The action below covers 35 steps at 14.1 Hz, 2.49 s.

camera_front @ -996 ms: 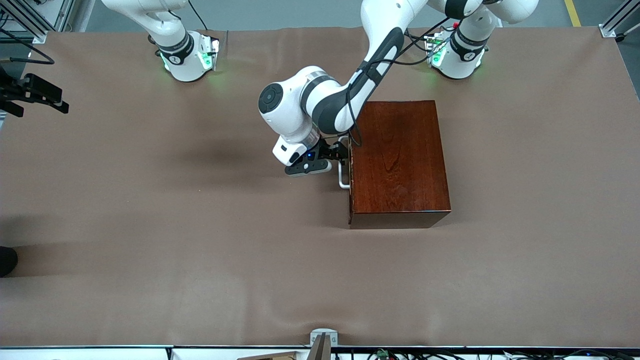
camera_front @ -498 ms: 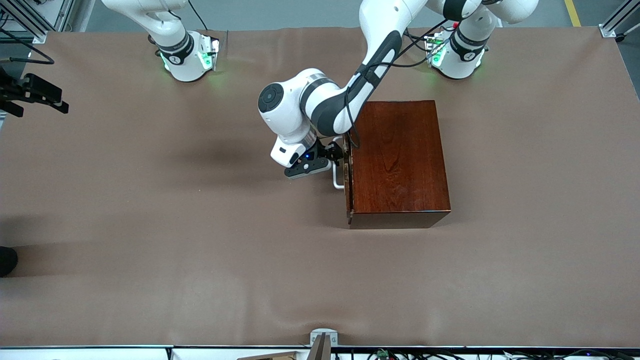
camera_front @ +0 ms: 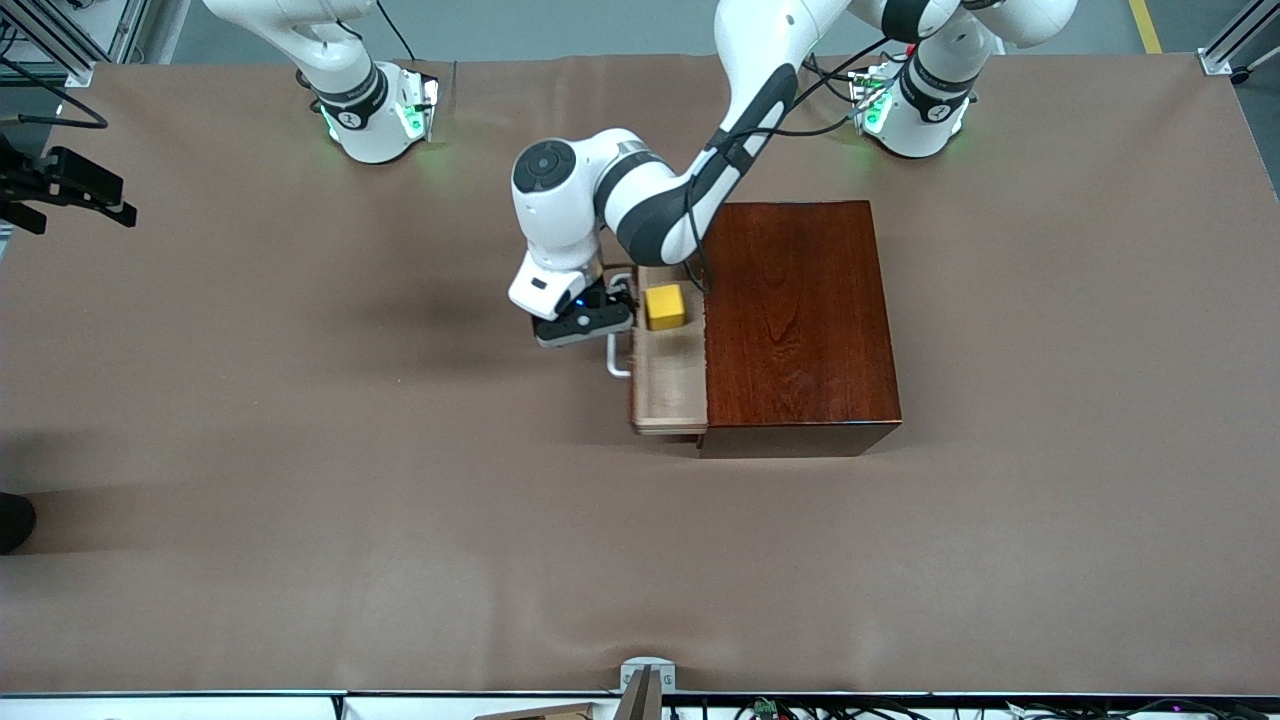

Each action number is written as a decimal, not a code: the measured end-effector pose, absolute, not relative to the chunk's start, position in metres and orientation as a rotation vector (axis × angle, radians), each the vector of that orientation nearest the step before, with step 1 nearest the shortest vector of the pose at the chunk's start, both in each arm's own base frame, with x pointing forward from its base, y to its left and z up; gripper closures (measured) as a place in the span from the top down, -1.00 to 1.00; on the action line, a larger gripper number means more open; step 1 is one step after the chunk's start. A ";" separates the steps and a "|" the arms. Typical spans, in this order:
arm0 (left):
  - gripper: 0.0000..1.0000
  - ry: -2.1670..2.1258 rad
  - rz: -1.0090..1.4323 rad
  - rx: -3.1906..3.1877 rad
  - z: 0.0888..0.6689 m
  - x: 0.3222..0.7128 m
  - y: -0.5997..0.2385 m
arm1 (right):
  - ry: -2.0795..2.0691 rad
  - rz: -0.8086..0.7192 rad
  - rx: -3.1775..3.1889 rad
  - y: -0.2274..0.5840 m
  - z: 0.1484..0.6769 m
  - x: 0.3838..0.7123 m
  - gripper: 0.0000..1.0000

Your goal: Open drawer, take yellow block, close drawer

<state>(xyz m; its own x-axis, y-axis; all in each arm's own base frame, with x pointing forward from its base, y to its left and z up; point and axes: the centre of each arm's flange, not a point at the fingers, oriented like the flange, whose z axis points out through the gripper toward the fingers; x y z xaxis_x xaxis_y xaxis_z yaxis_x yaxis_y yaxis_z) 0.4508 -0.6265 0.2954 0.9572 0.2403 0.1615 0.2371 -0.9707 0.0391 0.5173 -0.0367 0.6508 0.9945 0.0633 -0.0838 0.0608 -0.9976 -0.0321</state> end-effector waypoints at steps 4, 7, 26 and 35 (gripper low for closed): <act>1.00 0.409 0.266 3.020 0.299 0.449 -0.635 | -0.096 0.132 -3.108 -0.037 0.651 0.517 1.00; 1.00 0.420 0.273 2.994 0.302 0.448 -0.638 | -0.091 0.132 -3.110 -0.039 0.651 0.517 1.00; 1.00 0.440 0.240 3.104 0.615 0.560 -0.364 | 0.073 0.162 -3.136 -0.056 0.633 0.539 1.00; 1.00 0.290 0.160 3.179 0.677 0.595 -0.147 | 0.672 0.230 -3.079 0.039 0.629 0.536 1.00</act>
